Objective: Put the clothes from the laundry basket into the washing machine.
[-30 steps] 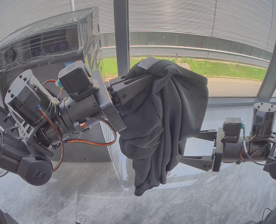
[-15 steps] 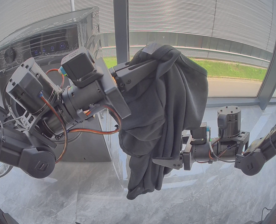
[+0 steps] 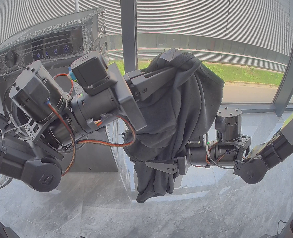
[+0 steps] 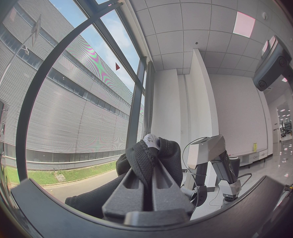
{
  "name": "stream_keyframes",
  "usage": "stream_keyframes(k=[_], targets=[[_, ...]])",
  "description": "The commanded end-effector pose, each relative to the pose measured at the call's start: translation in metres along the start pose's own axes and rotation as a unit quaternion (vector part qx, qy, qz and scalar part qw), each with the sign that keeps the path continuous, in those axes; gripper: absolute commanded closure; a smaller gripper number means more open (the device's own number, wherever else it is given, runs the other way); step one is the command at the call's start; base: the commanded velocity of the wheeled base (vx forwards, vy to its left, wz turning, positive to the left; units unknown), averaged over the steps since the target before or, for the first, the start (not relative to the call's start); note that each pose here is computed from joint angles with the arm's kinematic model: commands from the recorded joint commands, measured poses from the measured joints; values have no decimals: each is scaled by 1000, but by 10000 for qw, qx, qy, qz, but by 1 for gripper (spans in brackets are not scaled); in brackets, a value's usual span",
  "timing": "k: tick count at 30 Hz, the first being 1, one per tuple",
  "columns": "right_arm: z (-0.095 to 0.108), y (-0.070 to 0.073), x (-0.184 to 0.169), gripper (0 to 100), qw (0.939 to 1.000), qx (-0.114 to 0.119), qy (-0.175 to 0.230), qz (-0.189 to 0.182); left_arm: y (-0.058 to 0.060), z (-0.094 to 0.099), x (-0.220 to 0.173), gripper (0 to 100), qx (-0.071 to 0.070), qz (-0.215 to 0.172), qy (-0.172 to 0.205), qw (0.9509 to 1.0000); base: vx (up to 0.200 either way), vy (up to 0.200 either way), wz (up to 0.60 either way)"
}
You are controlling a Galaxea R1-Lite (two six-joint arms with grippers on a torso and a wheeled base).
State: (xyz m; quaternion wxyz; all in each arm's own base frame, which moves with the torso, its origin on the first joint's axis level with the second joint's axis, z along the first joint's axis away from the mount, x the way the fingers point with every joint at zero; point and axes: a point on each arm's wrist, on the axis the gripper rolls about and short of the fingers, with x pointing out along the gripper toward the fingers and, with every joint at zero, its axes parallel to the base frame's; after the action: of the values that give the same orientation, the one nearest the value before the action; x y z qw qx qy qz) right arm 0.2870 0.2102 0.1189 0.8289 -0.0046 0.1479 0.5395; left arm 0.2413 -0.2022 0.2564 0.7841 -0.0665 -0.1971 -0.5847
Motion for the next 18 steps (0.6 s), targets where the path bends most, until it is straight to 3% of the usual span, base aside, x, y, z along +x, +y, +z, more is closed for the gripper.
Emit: stream_keyframes(k=[1, 3, 4, 13, 18], targets=[[-2, 3, 4, 0, 10000, -9, 30, 66, 0, 1, 1, 100, 5, -14, -30, 10000, 0, 0, 0], [-2, 5, 7, 0, 9999, -34, 32, 117, 0, 3, 2, 100, 22, -18, -55, 10000, 0, 0, 0], [-2, 6, 8, 100, 9999, -52, 16, 139, 0, 4, 2, 100, 22, -18, -55, 10000, 0, 0, 0], [10, 9, 11, 100, 9993, -209, -247, 169, 0, 3, 2, 100, 17, -10, -50, 10000, 0, 0, 0], [12, 21, 0, 100, 9991, -228, -244, 251, 3, 4, 1, 100, 32, 86, -54, 9999, 0, 0, 0]])
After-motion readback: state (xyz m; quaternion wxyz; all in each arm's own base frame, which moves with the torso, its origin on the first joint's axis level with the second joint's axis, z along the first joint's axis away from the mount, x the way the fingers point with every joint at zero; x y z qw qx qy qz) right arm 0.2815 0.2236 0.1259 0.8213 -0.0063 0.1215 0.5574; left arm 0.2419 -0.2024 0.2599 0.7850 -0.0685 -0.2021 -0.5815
